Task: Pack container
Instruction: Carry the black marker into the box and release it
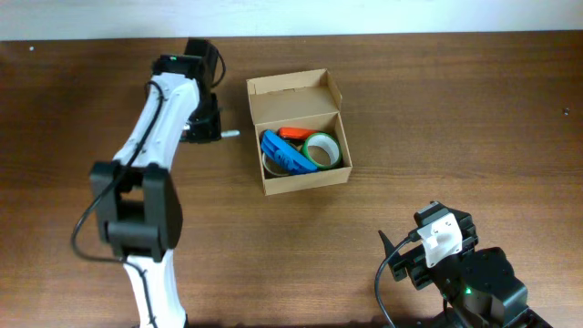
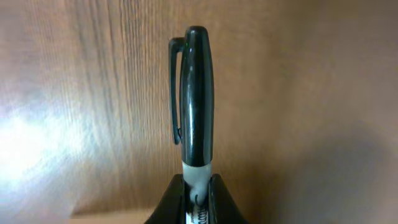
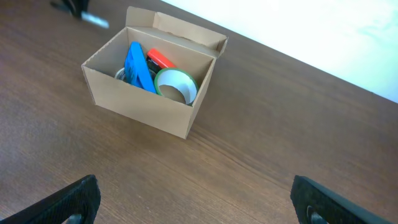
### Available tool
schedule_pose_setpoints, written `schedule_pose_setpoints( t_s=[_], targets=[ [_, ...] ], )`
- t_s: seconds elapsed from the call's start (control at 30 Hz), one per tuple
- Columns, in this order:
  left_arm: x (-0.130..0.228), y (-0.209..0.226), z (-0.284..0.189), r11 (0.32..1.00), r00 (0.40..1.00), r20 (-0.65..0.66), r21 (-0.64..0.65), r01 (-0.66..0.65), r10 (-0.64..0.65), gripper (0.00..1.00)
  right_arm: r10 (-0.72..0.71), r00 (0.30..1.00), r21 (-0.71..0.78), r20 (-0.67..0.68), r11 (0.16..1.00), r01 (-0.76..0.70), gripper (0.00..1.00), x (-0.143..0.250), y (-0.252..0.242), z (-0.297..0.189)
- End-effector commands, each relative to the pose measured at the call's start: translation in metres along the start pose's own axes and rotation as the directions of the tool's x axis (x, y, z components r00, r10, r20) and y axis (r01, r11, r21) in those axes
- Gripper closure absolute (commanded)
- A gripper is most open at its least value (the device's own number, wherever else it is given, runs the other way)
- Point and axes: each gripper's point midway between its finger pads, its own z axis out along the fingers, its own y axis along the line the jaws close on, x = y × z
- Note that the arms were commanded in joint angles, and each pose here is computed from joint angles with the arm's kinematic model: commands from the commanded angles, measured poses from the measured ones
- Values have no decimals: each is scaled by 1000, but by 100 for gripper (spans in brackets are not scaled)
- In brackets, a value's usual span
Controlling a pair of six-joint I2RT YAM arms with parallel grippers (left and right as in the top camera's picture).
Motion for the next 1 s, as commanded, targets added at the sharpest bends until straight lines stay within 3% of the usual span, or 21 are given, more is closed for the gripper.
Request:
schedule_pose_setpoints(
  t_s=[0.0, 0.13, 0.57, 0.73, 0.97],
  targets=[
    [3, -1, -36, 993, 996, 1, 78, -84, 84, 94, 13, 1000, 11, 4, 1000, -13, 1, 1, -2, 0],
    [24, 3, -55, 979, 986, -15, 123, -160, 163, 94, 13, 1000, 11, 4, 1000, -13, 1, 1, -2, 0],
    [150, 20, -68, 889, 908, -82, 256, -380, 412, 94, 13, 1000, 11, 4, 1000, -13, 1, 1, -2, 0],
    [184, 36, -50, 871, 872, -135, 231, -434, 470, 94, 13, 1000, 11, 4, 1000, -13, 1, 1, -2, 0],
    [206, 49, -18, 862, 849, -166, 175, -476, 502, 94, 13, 1000, 11, 4, 1000, -13, 1, 1, -2, 0]
  ],
)
